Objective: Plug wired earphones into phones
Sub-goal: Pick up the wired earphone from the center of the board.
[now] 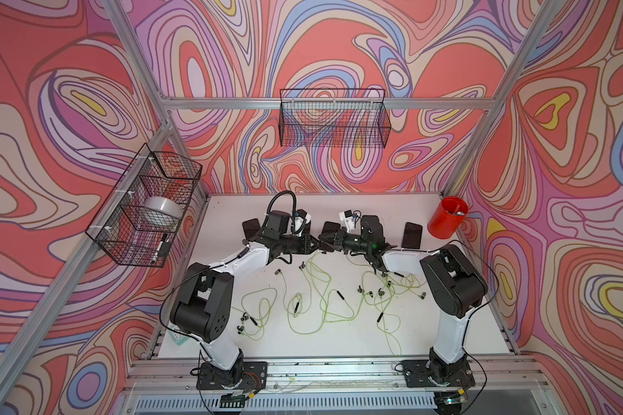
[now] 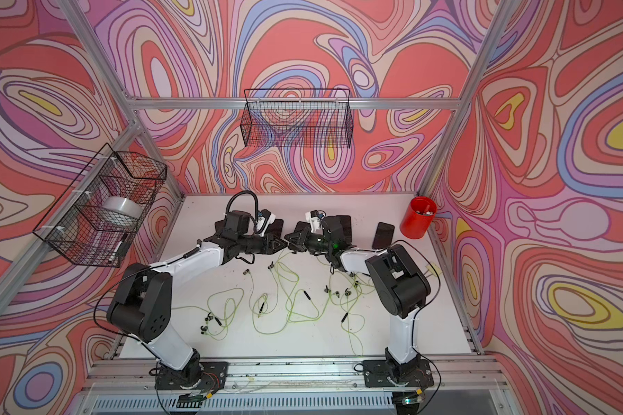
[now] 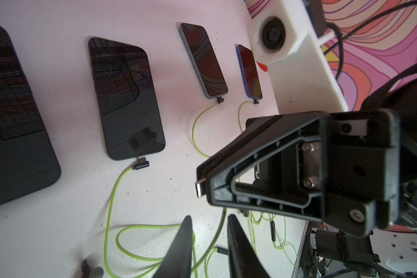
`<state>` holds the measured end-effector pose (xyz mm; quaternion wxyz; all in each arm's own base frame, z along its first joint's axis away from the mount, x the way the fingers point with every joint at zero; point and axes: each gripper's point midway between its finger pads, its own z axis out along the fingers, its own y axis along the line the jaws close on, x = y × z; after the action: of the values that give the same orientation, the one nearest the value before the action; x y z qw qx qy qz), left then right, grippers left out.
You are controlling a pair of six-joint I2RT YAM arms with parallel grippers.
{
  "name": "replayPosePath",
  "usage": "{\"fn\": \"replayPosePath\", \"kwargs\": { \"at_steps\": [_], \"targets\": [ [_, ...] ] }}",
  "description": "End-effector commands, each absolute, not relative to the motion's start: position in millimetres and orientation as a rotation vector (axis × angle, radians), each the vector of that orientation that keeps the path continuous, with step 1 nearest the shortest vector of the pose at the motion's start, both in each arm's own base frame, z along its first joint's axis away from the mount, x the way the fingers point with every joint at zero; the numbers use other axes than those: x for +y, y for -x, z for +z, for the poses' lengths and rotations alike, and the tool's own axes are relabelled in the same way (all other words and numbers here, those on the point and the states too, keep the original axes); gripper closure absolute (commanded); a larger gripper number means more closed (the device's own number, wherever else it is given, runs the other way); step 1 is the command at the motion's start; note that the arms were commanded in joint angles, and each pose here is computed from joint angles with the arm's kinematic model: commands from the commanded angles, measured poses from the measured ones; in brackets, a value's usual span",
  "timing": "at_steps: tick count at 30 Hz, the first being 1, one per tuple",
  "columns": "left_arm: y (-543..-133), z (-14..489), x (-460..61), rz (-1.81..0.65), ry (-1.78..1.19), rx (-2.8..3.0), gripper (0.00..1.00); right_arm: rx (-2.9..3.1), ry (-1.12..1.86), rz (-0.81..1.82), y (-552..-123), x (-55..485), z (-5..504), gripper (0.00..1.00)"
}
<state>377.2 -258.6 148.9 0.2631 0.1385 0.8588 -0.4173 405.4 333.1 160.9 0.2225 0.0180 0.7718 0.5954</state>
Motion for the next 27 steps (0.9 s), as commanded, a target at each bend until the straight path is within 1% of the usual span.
{"fn": "replayPosePath", "kwargs": {
  "at_steps": [1,5,10,13,15,23,27],
  "targets": [
    [-383.4,153.4,-260.1,-1.091,-0.402,2.303,0.73,2.078,0.005,1.678,-397.5,337.9,182.3,0.97],
    [-386.7,157.4,-260.6,-1.088,-0.395,2.292,0.75,2.087,0.014,1.68,-394.1,341.1,180.5,0.97],
    [-389.0,157.3,-259.8,-1.076,-0.385,2.293,0.92,2.08,0.021,1.683,-392.4,342.5,182.5,0.97],
    [-389.2,158.2,-258.3,-1.066,-0.383,2.287,1.0,2.089,0.029,1.669,-391.4,342.4,182.5,0.96],
    [-389.2,158.2,-257.0,-1.057,-0.38,2.283,1.0,2.092,0.031,1.658,-391.3,341.4,183.0,0.93],
    [-388.1,159.0,-255.7,-1.043,-0.391,2.267,1.0,2.118,0.029,1.579,-390.9,334.5,182.5,0.69],
    [-386.5,160.0,-257.2,-1.059,-0.402,2.26,1.0,2.116,0.032,1.56,-391.7,333.3,184.2,0.68]
  ]
}}
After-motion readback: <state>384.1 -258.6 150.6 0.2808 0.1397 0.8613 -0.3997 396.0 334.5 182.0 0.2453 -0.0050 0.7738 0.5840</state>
